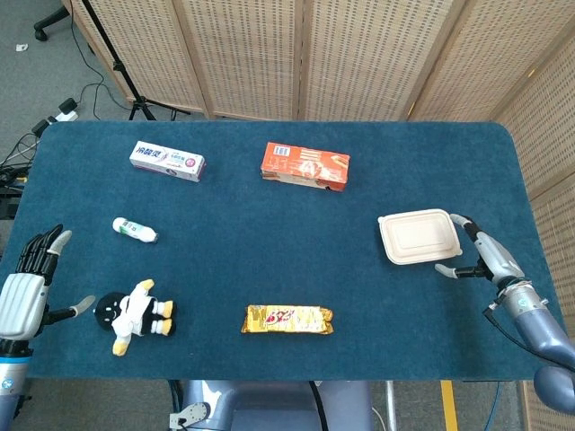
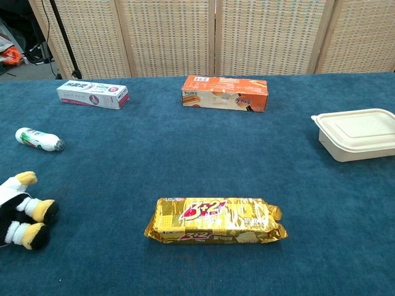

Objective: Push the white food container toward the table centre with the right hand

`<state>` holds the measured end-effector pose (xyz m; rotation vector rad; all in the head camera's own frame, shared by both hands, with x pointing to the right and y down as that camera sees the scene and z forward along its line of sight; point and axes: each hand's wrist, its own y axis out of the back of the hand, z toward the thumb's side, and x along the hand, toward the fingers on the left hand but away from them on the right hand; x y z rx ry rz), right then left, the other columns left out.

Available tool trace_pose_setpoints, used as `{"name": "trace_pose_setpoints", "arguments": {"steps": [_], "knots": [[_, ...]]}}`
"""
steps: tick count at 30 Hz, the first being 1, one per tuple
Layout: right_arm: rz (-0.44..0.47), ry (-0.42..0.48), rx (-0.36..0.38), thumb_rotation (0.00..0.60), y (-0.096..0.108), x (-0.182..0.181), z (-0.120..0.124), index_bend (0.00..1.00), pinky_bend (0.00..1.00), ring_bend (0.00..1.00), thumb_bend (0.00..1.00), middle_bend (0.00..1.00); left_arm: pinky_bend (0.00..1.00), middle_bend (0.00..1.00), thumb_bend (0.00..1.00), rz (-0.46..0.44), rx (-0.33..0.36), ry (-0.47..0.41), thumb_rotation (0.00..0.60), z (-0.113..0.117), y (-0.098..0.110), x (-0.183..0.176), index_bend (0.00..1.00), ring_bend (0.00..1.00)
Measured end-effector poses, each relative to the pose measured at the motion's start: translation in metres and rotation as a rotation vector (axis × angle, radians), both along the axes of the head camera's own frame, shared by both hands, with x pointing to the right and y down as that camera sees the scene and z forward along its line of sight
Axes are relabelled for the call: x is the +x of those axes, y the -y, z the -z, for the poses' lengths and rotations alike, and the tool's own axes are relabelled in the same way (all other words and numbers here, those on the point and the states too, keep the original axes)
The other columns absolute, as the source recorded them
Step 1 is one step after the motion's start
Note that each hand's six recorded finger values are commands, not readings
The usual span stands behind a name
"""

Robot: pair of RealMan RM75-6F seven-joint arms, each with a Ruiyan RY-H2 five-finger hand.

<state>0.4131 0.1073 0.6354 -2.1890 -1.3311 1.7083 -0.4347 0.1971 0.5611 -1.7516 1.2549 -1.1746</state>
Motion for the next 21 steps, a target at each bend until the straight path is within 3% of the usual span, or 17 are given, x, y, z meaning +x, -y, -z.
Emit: {"name": "trace_pose_setpoints", "arguments": {"steps": [7,21], "knots": [[-0.039,0.002,-0.04,0.6,0.005,0.001,-0.019,0.02,0.04,0.0,0.26,0.0,0.03,0.0,0.1,0.003,0.009,-0.003,0.6,0.001,0.0,-0.001,0.0,0.0],[-0.116,-0.007,-0.053,0.6,0.007,0.021,-0.026,0.02,0.04,0.0,0.26,0.0,0.03,0.0,0.1,-0.015,0.01,-0.012,0.6,0.003,-0.003,0.003,0.0,0.0]]}}
